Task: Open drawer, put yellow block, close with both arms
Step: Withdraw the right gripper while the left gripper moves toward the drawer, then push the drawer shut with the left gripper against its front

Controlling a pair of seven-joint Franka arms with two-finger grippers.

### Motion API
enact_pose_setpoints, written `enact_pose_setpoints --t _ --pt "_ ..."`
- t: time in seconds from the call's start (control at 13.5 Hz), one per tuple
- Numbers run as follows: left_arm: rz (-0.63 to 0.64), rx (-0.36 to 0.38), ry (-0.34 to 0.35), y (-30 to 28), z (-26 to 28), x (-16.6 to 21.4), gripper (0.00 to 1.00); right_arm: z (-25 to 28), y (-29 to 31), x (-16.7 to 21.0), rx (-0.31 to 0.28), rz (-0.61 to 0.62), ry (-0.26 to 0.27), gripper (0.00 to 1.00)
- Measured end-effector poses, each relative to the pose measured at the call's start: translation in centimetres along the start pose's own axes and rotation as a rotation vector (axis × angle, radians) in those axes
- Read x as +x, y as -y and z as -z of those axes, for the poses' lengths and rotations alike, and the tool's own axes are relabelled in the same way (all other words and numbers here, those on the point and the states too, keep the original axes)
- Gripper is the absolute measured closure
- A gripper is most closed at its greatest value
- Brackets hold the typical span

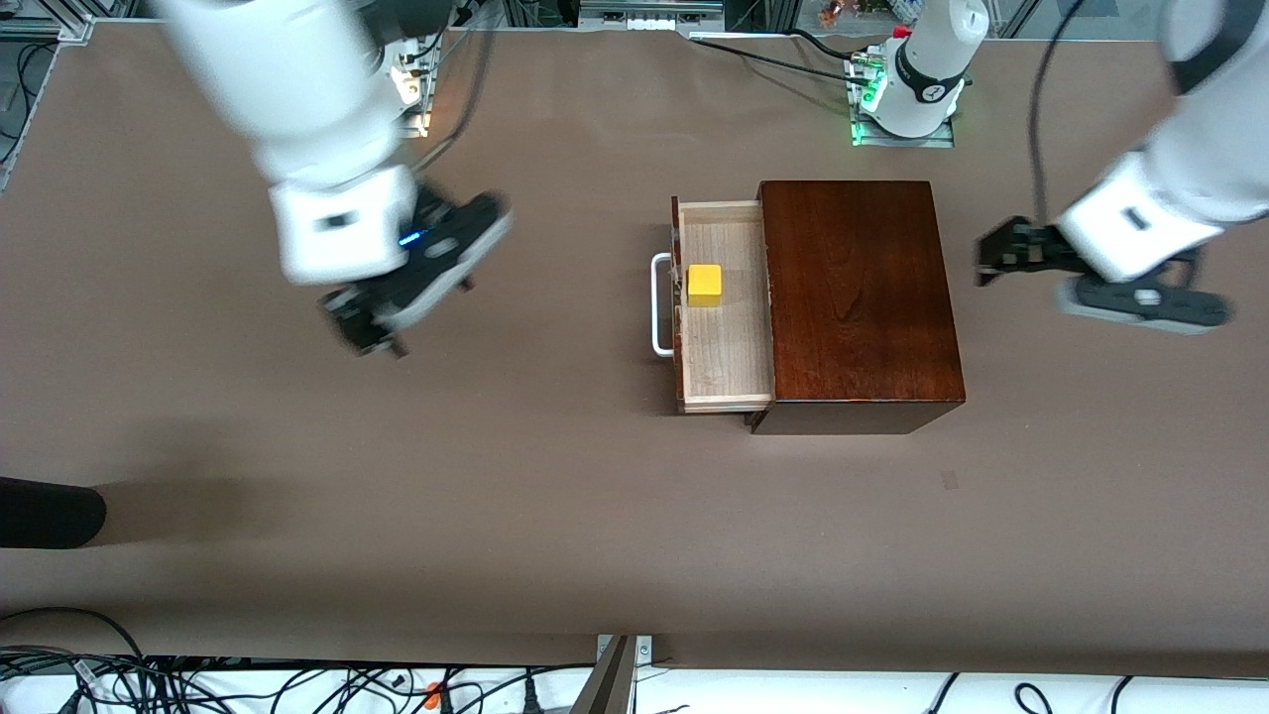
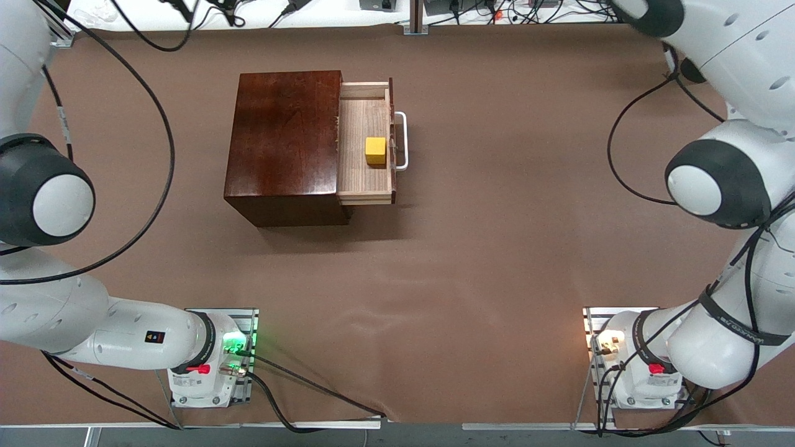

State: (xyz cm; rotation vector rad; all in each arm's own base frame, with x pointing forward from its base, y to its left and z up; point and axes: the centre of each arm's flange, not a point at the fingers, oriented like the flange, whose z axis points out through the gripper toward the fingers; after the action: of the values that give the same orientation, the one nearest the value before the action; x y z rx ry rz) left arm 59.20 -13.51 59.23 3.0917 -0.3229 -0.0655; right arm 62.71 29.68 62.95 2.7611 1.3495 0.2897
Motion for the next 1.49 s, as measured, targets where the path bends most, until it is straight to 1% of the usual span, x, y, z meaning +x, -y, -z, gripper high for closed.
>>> enact_pose_setpoints --t 0.15,0.3,0.37,0.52,0.59,0.67,0.74,0.82,0.97,1.11,1.19,1.26,1.41,1.49 --pt "-0.108 -0.014 -0.004 -6.5 -1.4 0.6 0.00 1.0 -5.3 -3.5 0.008 -0.093 -0.011 0.00" --pt "-0.256 -0.054 -0.026 -16.0 -3.6 0.6 0.00 2.3 -9.0 -7.1 0.023 -0.165 0.002 0.00" --pt "-0.339 -0.067 -0.027 -21.2 -5.1 -0.1 0.00 3.1 -10.1 -8.5 0.040 -0.188 0.001 0.00" --pt "-0.513 -0.089 -0.024 -31.2 -8.3 -2.7 0.00 4.8 -11.3 -11.4 0.059 -0.235 -0.006 0.00" --pt "-0.623 -0.098 -0.032 -34.9 -9.8 -4.0 0.00 5.5 -11.5 -13.2 0.069 -0.262 -0.001 0.00" --pt "-0.744 -0.103 -0.036 -37.3 -11.2 -4.8 0.00 6.1 -11.5 -15.2 0.077 -0.299 0.007 0.00" --pt "-0.853 -0.094 -0.034 -38.7 -12.7 -5.1 0.00 6.5 -11.4 -17.2 0.086 -0.346 0.015 0.00" --pt "-0.959 -0.060 -0.028 -39.5 -14.4 -5.0 0.00 6.6 -11.0 -18.9 0.098 -0.395 0.027 0.00" --pt "-1.149 0.022 -0.001 -40.3 -18.7 -4.4 0.00 6.3 -10.3 -21.1 0.119 -0.475 0.050 0.00" --pt "-1.322 0.034 0.025 -40.6 -22.7 -3.5 0.00 5.3 -10.1 -21.8 0.133 -0.534 0.074 0.00" --pt "-1.362 0.033 0.036 -40.3 -23.9 -3.1 0.00 4.7 -9.9 -21.8 0.140 -0.577 0.089 0.00" --pt "-1.377 0.034 0.046 -39.9 -24.7 -2.7 0.00 4.1 -9.7 -21.7 0.145 -0.630 0.105 0.00" --pt "-1.380 0.041 0.061 -38.7 -25.6 -1.8 0.00 3.2 -9.0 -21.3 0.151 -0.716 0.131 0.00" --pt "-1.382 0.054 0.068 -38.2 -26.0 -1.4 0.00 2.8 -8.8 -21.2 0.148 -0.736 0.143 0.00"
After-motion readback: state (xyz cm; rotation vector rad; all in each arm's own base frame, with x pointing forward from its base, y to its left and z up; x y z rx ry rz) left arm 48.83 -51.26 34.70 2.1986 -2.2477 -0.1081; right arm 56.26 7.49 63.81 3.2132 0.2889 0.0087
